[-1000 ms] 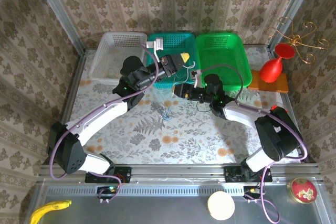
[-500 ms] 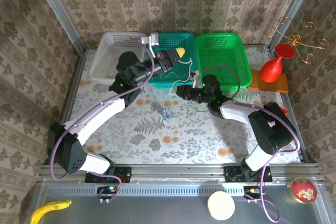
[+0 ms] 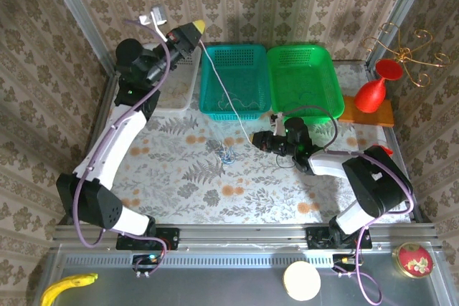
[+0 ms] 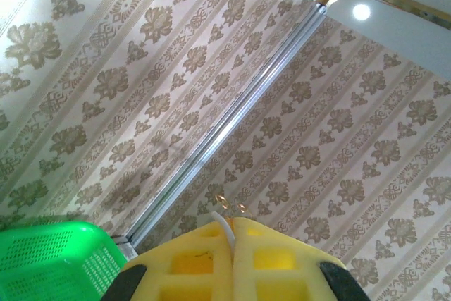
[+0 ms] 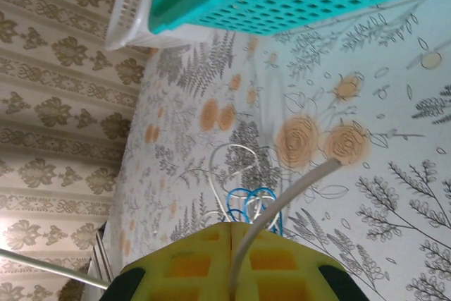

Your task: Untangle the cables

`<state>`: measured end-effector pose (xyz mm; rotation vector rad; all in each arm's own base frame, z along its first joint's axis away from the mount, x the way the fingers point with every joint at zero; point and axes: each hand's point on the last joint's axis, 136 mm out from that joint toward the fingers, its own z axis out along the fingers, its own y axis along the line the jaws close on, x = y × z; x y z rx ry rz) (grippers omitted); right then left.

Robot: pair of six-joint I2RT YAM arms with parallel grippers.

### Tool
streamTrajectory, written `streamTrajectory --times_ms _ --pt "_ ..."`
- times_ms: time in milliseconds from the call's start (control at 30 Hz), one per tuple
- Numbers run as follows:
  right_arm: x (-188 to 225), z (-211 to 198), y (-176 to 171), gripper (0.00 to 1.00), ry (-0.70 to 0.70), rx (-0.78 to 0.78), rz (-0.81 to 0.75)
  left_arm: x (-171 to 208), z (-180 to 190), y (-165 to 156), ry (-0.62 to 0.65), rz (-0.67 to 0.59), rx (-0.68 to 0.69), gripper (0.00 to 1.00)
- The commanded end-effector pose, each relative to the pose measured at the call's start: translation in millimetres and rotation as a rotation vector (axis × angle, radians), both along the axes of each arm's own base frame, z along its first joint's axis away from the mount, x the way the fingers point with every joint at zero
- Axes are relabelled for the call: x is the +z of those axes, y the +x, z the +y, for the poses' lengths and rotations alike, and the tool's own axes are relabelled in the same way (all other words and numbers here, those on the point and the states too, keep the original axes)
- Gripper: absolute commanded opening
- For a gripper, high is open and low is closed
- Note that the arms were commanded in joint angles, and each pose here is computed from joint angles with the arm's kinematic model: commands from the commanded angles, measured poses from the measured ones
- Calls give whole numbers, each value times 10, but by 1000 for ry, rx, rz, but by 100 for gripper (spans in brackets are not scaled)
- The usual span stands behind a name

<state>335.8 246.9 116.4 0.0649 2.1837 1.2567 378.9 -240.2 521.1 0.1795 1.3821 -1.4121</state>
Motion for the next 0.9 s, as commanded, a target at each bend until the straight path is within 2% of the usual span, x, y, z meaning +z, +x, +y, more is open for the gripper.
streamTrajectory --times_ms 0,67,100,200,367,667,867 --pt "119 -51 23 21 -27 -21 -15 285 13 -36 -16 -89 -19 0" --pt "281 -50 50 41 -30 -20 -41 300 3 45 -21 -94 -19 0" --pt "346 -65 60 48 -37 -23 -47 308 -21 85 -23 -100 -25 0" --pt "565 -135 72 60 -48 -39 -81 320 -57 236 -34 -109 -35 0" --pt "851 -290 17 64 -65 -70 -134 214 -138 574 -43 -89 -48 0" --pt "1034 -463 -105 72 -71 -104 -164 -155 -251 1076 -37 -47 -82 0" --pt "1144 -503 -180 73 -71 -102 -180 -699 -350 1316 0 49 -95 0"
